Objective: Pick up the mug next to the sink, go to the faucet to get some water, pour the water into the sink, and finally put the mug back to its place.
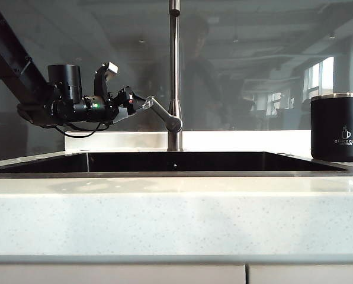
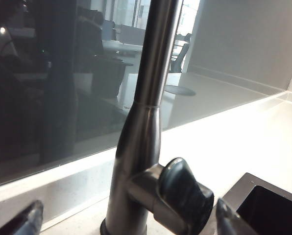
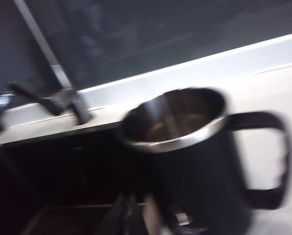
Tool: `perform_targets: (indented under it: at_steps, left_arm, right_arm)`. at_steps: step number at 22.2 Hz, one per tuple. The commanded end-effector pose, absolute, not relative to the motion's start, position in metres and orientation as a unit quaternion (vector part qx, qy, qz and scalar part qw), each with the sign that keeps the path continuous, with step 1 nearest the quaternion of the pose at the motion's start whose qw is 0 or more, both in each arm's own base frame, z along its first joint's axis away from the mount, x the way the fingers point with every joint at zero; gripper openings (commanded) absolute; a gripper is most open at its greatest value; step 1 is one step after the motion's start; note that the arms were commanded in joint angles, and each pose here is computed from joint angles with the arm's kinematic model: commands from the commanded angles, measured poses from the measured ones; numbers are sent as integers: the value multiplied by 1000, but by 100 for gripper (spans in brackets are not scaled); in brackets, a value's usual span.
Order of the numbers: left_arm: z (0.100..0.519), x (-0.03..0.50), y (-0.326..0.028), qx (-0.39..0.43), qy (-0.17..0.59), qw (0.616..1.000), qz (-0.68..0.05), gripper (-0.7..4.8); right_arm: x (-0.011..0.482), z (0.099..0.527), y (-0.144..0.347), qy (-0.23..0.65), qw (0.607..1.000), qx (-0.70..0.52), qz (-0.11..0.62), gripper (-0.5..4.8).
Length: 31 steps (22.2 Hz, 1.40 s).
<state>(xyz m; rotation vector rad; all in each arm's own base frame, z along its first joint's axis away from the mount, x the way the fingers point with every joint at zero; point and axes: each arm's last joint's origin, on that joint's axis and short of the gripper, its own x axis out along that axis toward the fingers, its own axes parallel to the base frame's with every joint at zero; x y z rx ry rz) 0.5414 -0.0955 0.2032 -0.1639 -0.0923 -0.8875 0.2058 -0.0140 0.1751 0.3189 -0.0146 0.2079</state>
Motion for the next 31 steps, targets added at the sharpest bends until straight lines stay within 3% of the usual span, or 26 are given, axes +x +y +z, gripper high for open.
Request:
perform_targets:
  at_steps: [1,18,26,29,31]
  left_arm:
    - [207,541,-95,-77,-49,899,-429,479]
    - [207,541,-95,-78,-48,899,-429,479]
    - [207,541,-95,-78,-46,899,-429,479]
    - [207,541,-95,-78,-46,899,-429,479]
    - [206,541,-95,-79,-45,899,-429,479]
  right_arm:
    - [205,178,-12,-10,973,184,139,-8]
    - [205,178,-12,-6,972,181,146,-8]
    - [182,198,-10,-2,982,136,135,-8]
    - [166,200,-8,36,984,132,114,-8]
    - [153,201,-7,53,988,134,59,-8]
